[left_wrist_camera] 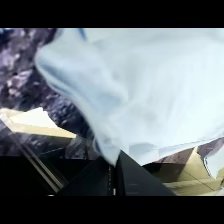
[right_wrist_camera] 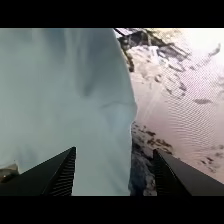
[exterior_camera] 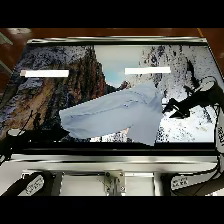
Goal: Fold the shirts.
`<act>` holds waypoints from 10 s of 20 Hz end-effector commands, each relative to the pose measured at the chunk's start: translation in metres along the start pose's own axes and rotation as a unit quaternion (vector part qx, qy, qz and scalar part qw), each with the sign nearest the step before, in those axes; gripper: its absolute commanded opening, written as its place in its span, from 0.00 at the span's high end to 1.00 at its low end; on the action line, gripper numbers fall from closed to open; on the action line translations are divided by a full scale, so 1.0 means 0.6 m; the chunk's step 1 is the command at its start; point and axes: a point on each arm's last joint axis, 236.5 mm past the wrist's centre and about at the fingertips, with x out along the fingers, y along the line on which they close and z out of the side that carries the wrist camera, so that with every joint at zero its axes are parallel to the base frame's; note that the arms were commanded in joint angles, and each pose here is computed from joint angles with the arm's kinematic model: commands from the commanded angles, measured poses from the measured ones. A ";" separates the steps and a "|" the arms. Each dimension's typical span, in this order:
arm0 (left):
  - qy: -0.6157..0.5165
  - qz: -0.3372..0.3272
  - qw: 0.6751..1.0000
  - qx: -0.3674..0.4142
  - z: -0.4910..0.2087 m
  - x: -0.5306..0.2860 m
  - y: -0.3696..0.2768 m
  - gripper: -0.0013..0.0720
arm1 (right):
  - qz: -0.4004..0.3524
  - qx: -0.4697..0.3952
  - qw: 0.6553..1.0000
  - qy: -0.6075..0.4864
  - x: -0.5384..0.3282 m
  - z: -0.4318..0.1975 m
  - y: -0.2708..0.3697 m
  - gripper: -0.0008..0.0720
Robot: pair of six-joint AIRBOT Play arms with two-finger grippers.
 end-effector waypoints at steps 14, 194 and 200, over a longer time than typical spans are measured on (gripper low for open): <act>-0.260 0.047 0.914 0.308 0.168 -0.275 -0.230 0.93 | 0.199 -0.221 0.938 -0.180 -0.175 0.032 0.270 0.92; -0.017 -0.124 0.960 0.252 0.170 0.014 -0.418 0.93 | 0.171 -0.110 0.965 -0.164 -0.126 0.060 0.242 0.92; 0.097 -0.099 0.962 0.237 -0.021 0.231 -0.426 0.93 | 0.160 -0.158 0.954 -0.200 -0.252 -0.045 0.291 0.92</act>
